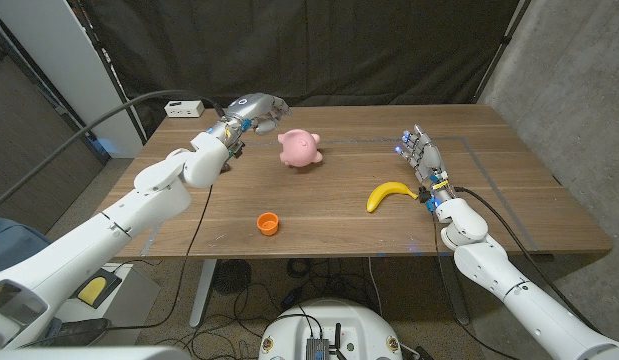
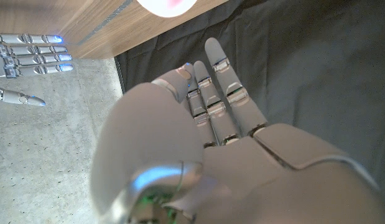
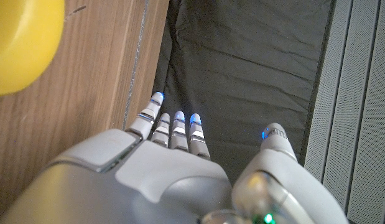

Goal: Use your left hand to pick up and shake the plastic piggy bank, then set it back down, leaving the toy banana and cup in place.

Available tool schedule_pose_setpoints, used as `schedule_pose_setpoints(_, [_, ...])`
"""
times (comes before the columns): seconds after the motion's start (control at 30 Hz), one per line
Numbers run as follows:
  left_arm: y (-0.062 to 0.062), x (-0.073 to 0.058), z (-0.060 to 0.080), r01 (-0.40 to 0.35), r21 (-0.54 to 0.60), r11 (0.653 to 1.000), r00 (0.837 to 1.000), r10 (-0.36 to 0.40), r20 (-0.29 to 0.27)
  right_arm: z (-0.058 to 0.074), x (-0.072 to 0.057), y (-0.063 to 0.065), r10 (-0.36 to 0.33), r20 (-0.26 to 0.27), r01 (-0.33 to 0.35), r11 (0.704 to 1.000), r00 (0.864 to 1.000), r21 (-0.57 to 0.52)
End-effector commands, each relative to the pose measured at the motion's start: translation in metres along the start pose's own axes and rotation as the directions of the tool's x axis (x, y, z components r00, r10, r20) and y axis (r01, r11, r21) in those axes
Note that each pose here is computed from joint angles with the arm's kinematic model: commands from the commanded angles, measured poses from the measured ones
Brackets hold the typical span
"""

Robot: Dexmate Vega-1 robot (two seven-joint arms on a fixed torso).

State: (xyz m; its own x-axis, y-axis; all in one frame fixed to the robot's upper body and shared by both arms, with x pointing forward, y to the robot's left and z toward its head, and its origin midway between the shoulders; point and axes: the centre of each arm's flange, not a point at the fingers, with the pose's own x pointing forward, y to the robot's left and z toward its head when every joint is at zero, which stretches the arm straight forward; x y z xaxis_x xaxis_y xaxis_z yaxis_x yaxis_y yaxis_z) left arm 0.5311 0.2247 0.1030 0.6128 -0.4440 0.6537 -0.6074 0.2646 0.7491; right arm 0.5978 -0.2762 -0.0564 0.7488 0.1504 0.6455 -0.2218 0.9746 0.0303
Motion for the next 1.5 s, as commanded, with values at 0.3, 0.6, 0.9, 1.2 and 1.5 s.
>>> schedule_pose_setpoints(0.3, [-0.018,-0.009,-0.011,0.026,-0.057,0.998,0.998,-0.030,-0.060,-0.001,-0.006,-0.003,-0.001,-0.012,0.001,1.000,1.000,-0.002])
schedule_pose_setpoints(0.6, [-0.045,-0.021,-0.026,-0.016,-0.228,0.973,0.995,-0.008,-0.103,-0.001,-0.010,-0.003,-0.006,-0.016,0.006,1.000,1.000,-0.002])
schedule_pose_setpoints(0.9, [-0.068,-0.028,-0.035,-0.026,-0.389,0.921,0.992,-0.024,-0.121,-0.001,-0.012,-0.003,-0.002,-0.016,0.002,1.000,1.000,-0.004])
schedule_pose_setpoints(1.2, [-0.078,-0.036,-0.040,-0.050,-0.497,0.866,0.992,-0.013,-0.123,-0.001,-0.014,-0.002,-0.007,-0.014,0.007,1.000,1.000,0.004])
schedule_pose_setpoints(1.5, [-0.090,-0.045,-0.041,-0.138,-0.614,0.777,0.985,0.041,-0.169,-0.003,-0.013,0.000,-0.001,-0.011,0.001,1.000,1.000,0.003])
